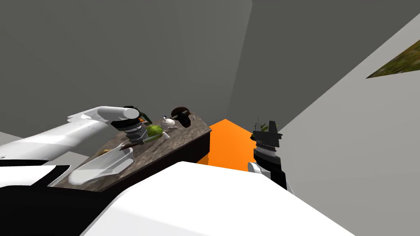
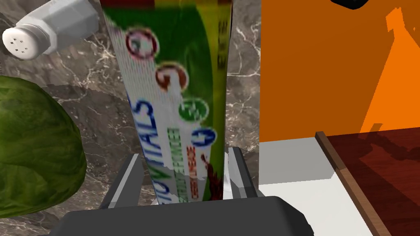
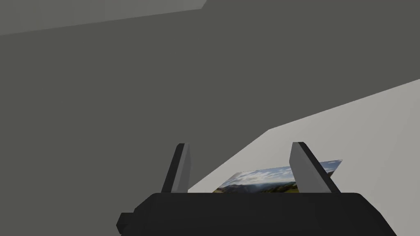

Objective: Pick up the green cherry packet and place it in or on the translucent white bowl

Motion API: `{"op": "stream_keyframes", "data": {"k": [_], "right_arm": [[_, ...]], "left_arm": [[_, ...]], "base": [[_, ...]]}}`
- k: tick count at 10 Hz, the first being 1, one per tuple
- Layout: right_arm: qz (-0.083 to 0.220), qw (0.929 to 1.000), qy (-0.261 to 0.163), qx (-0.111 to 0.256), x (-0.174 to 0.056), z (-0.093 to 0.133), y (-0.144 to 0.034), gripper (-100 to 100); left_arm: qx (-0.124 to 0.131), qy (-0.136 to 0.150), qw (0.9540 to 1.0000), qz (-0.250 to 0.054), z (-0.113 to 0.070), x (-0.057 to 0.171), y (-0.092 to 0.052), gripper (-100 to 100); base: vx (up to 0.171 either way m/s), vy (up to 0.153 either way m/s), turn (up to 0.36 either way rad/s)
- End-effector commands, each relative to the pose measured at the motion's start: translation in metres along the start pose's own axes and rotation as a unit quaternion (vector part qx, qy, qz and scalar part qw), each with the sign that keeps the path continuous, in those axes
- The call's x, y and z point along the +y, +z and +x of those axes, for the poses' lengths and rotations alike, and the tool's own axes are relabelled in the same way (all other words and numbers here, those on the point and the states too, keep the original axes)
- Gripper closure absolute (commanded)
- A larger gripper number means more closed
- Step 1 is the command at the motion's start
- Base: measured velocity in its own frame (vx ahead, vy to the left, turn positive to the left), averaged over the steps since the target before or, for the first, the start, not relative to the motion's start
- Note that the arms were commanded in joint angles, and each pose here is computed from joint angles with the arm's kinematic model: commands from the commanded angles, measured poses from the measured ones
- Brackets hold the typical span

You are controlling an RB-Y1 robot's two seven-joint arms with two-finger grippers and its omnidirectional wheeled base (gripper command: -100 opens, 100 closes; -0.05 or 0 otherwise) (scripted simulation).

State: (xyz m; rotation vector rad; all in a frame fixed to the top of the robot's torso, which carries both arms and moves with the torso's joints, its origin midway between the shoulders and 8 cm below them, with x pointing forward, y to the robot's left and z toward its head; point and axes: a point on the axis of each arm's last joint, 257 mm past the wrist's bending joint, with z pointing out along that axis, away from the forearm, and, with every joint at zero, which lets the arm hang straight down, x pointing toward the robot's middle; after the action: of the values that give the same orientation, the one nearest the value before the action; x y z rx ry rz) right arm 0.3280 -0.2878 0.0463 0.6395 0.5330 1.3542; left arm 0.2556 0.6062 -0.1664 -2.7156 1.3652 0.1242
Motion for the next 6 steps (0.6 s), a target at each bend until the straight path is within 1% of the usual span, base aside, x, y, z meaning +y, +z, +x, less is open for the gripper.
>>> {"op": "stream_keyframes", "data": {"k": [1, 3, 6], "right_arm": [[0.0, 1.0, 0.0, 0.0, 0.0, 0.0, 0.0, 0], [0.0, 1.0, 0.0, 0.0, 0.0, 0.0, 0.0, 0], [0.0, 1.0, 0.0, 0.0, 0.0, 0.0, 0.0, 0]], "left_arm": [[0.009, -0.004, 0.9999, 0.003, 0.005, -0.004, -0.013, 100], [0.021, -0.008, 0.9998, 0.001, 0.013, -0.006, -0.022, 100], [0.033, -0.014, 0.9993, -0.006, 0.02, -0.005, -0.029, 100]], "base": [[-0.055, 0.104, 0.202], [-0.035, 0.115, 0.207], [0.001, 0.121, 0.152]]}}
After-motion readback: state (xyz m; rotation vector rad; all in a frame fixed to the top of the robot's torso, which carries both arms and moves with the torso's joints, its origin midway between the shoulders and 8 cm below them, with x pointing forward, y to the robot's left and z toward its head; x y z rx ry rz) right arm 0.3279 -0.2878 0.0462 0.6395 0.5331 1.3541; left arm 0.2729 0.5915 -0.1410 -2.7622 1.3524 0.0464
